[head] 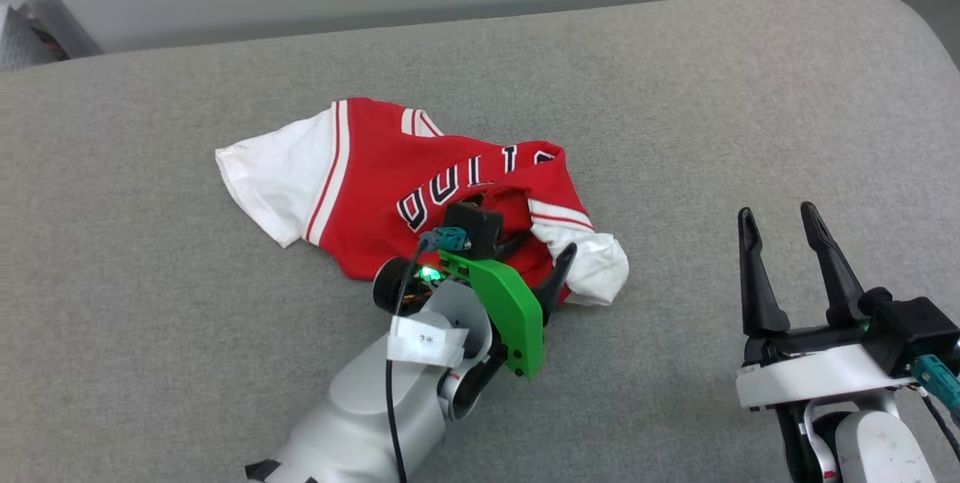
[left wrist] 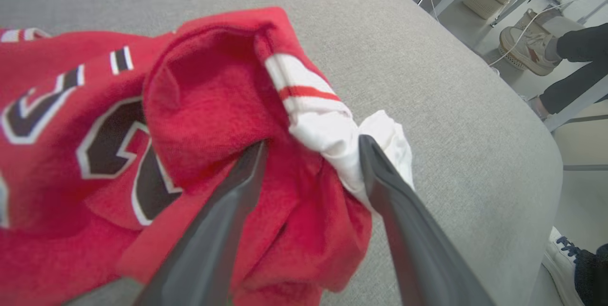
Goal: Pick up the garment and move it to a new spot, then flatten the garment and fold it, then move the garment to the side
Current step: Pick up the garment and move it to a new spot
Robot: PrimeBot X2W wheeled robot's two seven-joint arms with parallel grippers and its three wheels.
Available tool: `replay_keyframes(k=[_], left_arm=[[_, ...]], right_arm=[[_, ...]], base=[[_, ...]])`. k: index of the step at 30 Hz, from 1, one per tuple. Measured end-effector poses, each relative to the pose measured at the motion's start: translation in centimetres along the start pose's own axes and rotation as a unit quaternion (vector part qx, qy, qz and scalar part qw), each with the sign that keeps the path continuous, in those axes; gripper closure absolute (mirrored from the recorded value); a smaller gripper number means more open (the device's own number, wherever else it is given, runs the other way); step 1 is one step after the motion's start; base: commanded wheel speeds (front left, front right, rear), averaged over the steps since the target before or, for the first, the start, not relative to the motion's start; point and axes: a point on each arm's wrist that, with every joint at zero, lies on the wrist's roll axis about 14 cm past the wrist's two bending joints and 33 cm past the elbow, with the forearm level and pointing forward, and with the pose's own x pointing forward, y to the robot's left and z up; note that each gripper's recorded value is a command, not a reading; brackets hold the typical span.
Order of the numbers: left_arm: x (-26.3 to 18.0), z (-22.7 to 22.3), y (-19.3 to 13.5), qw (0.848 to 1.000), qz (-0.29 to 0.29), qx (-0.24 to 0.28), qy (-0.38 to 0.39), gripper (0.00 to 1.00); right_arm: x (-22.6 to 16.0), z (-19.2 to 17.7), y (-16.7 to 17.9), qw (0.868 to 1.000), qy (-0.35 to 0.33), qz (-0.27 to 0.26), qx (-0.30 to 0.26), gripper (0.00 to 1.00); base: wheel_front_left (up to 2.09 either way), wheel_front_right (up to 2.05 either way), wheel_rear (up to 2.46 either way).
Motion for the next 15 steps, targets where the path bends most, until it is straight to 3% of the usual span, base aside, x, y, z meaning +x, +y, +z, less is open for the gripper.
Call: replay_keyframes(k=[8,15], left_arm=[[-2.9,7.0,-0.1,0.992,0.017,0.016,-0.121,0.00],[-10.1,12.5,4.8,0.965,0.110,0.077,-0.223,0.00]], right_arm=[[-0.4,0.9,1.2,1.000,-0.011,0.016,0.005,0.00],[-0.7,1.3,3.1,0.999,-0.016,0.043,0.014,0.00]], base=[[0.00,0.00,0.00],[0.00,0.00,0.00]])
